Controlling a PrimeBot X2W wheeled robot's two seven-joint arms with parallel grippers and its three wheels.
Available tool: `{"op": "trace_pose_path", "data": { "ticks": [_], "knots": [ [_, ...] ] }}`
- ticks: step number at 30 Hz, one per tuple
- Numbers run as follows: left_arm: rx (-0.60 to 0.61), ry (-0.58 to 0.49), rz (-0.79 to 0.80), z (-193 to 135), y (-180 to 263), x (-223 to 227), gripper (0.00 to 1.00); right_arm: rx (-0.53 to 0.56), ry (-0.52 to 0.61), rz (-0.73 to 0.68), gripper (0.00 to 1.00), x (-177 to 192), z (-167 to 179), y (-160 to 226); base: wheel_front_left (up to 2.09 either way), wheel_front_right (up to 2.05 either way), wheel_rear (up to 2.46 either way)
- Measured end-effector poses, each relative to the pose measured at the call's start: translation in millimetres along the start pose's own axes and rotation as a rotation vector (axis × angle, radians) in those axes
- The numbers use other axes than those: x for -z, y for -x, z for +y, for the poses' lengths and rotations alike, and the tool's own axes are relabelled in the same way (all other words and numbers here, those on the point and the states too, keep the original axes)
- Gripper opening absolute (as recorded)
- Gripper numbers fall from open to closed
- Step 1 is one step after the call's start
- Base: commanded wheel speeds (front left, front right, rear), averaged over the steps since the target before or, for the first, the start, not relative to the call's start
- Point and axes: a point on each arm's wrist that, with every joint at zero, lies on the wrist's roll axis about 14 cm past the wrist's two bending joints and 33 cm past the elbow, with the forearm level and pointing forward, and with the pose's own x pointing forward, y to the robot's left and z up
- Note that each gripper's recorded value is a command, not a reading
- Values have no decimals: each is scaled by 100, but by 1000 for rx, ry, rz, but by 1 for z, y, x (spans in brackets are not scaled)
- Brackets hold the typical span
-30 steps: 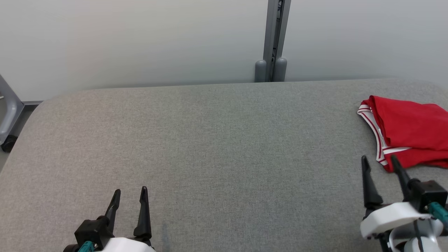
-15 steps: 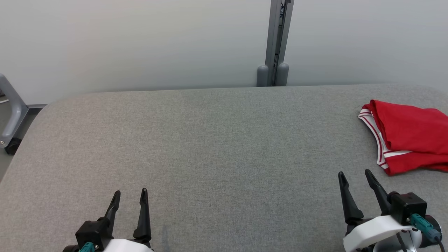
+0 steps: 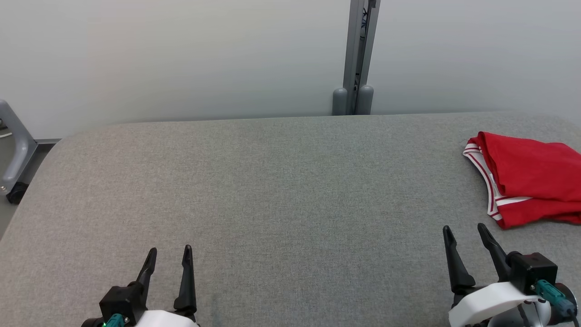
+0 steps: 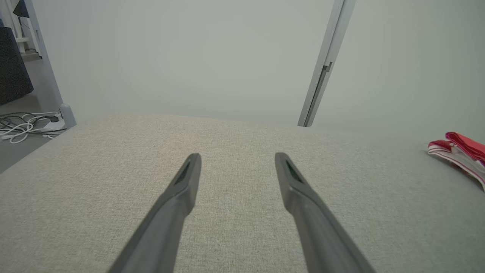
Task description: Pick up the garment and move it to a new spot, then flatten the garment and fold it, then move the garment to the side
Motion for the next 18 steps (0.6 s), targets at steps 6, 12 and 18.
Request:
{"op": "trace_pose_path", "data": {
  "ticks": [6,12,18],
  "knots": [
    [0,1,12,-1,1,2,100,3,0,-1,100,0,-1,0,0,0,0],
    [-11,5,60,0,7,18,0,11,-18,51,0,18,0,7,0,0,0],
    [-39,67,129,6,15,35,0,39,-96,103,0,35,-4,15,0,0,0]
  ]
}}
